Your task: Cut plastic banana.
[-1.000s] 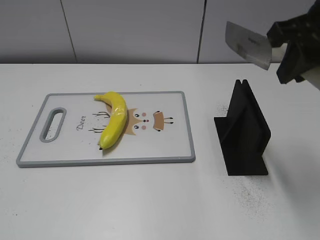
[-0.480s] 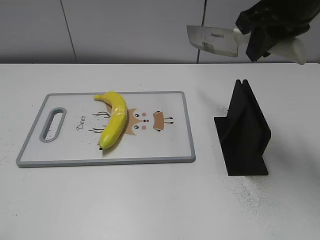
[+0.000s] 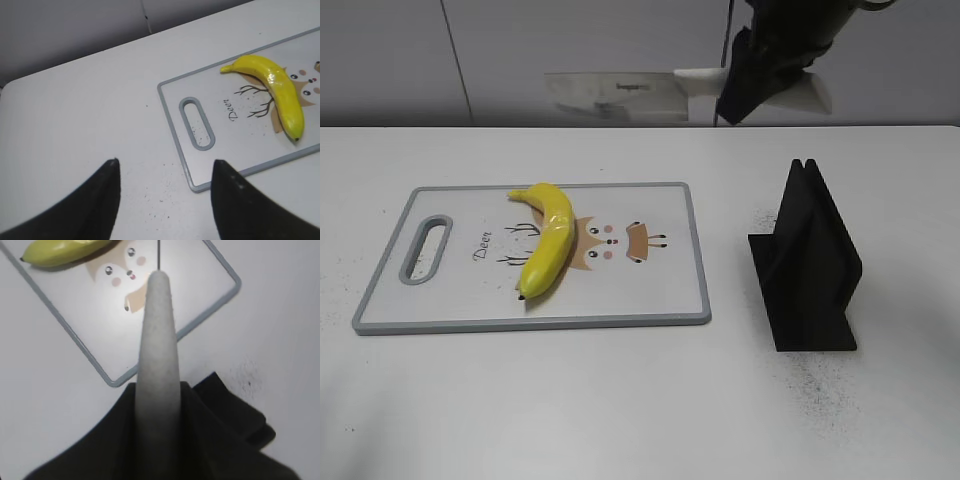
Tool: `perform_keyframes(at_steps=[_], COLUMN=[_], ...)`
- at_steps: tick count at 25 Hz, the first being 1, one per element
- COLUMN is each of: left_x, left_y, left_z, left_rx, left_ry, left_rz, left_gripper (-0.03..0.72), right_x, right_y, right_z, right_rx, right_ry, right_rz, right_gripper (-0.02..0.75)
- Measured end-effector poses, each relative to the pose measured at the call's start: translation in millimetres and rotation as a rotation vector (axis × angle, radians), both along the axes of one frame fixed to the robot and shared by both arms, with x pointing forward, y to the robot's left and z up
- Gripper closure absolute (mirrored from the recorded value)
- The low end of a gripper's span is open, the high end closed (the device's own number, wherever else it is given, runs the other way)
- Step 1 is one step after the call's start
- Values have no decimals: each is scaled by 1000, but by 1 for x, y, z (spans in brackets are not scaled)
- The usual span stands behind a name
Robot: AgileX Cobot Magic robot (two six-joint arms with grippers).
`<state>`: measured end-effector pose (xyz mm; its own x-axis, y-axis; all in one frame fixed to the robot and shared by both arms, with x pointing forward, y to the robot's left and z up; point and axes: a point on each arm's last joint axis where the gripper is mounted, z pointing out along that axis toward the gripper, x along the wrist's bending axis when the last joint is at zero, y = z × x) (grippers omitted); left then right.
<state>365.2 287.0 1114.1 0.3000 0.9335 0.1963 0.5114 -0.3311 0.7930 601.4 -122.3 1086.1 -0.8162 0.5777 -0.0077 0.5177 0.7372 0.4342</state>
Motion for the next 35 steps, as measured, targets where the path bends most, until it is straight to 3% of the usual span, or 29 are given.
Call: perform_keyframes(at_steps=[7, 14, 21, 27, 35], left_x=[68, 136, 186, 214, 236], left_y=[-17, -42, -81, -95, -98], left_z=[17, 11, -11, -40, -71], left_rx=[15, 71, 205, 228, 239], left_ry=[68, 95, 77, 127, 175], left_rz=[-209, -573, -882, -968, -970], left_gripper=[146, 149, 152, 152, 170], right_x=[12, 27, 40, 43, 44], right_y=[19, 29, 40, 44, 46], right_z=[-19, -44, -68, -79, -82], right_rx=[41, 49, 109, 132, 151], right_ry=[-109, -169, -161, -166, -160], right_rz=[387, 510, 534, 578, 577], right_gripper=[577, 577, 577, 577, 577])
